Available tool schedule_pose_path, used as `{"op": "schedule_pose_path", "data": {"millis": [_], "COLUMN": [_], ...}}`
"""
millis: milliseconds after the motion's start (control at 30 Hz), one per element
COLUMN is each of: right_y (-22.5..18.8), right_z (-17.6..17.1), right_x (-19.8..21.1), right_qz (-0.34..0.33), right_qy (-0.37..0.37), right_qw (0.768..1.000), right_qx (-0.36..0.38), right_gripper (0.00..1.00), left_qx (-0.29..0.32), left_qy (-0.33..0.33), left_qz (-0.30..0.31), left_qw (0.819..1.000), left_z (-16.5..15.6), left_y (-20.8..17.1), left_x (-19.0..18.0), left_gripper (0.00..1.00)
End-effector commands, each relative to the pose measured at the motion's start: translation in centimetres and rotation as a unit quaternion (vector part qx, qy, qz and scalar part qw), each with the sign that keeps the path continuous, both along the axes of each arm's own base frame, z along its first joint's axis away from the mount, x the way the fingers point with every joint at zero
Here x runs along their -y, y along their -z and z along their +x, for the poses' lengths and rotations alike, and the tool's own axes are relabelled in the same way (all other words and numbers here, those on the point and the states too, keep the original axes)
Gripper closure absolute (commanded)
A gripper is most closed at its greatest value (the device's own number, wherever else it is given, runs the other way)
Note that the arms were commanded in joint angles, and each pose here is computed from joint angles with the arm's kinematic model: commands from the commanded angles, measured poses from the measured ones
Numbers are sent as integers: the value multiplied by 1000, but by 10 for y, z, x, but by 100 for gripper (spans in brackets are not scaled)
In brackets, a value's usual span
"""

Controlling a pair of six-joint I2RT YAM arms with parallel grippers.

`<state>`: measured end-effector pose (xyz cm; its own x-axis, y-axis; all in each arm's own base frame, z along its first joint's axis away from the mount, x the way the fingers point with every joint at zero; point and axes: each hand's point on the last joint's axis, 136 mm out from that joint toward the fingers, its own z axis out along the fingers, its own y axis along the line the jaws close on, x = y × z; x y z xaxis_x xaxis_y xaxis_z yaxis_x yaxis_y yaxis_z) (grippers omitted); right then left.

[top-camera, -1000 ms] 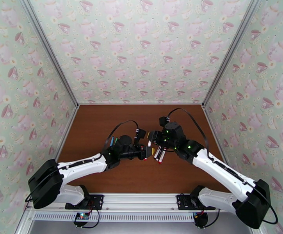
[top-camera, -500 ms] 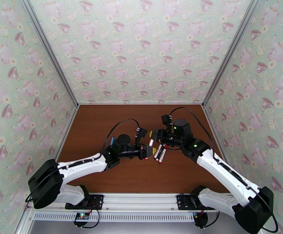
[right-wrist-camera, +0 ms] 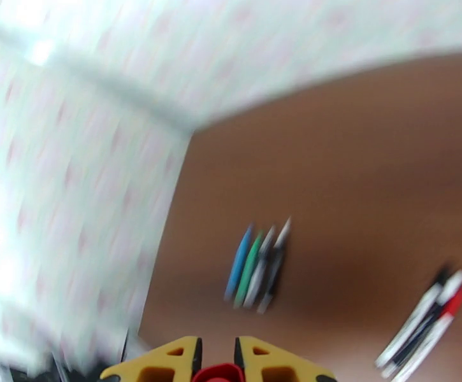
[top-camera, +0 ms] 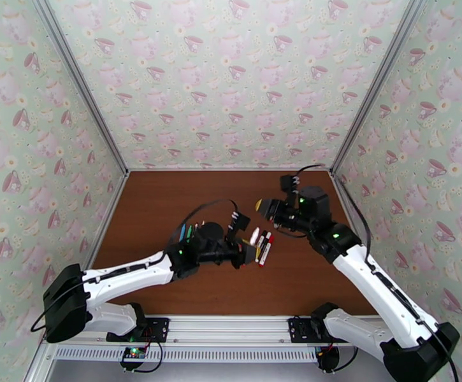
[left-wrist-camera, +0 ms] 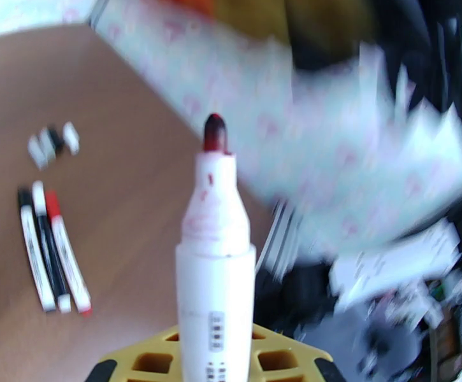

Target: Open the pen caps

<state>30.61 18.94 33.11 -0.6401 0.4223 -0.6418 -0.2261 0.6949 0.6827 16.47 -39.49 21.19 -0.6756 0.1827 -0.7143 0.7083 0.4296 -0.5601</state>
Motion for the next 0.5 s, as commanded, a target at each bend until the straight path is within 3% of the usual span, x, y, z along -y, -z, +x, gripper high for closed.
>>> {"op": "schedule_pose_path", "data": {"millis": [0,200,467], "right_y": [-15,3,108], "right_z": [12,4,-25], "right_x": [24,9,44], "right_qz": [-21,-52,-197], "right_qy": [75,2,7], "right_qw": [997,998,977], "right_qx": [22,27,-80], "right_gripper": [98,96,94], "left_qx": [35,10,-11], "left_qy": [-21,-22,-64], "left_qz": [64,15,-26], "left_qw": [997,1000,998], "left_z": [6,4,20], "left_y": [11,-1,-8], "left_x": [-14,-19,-47], "left_gripper": [99,99,98]}}
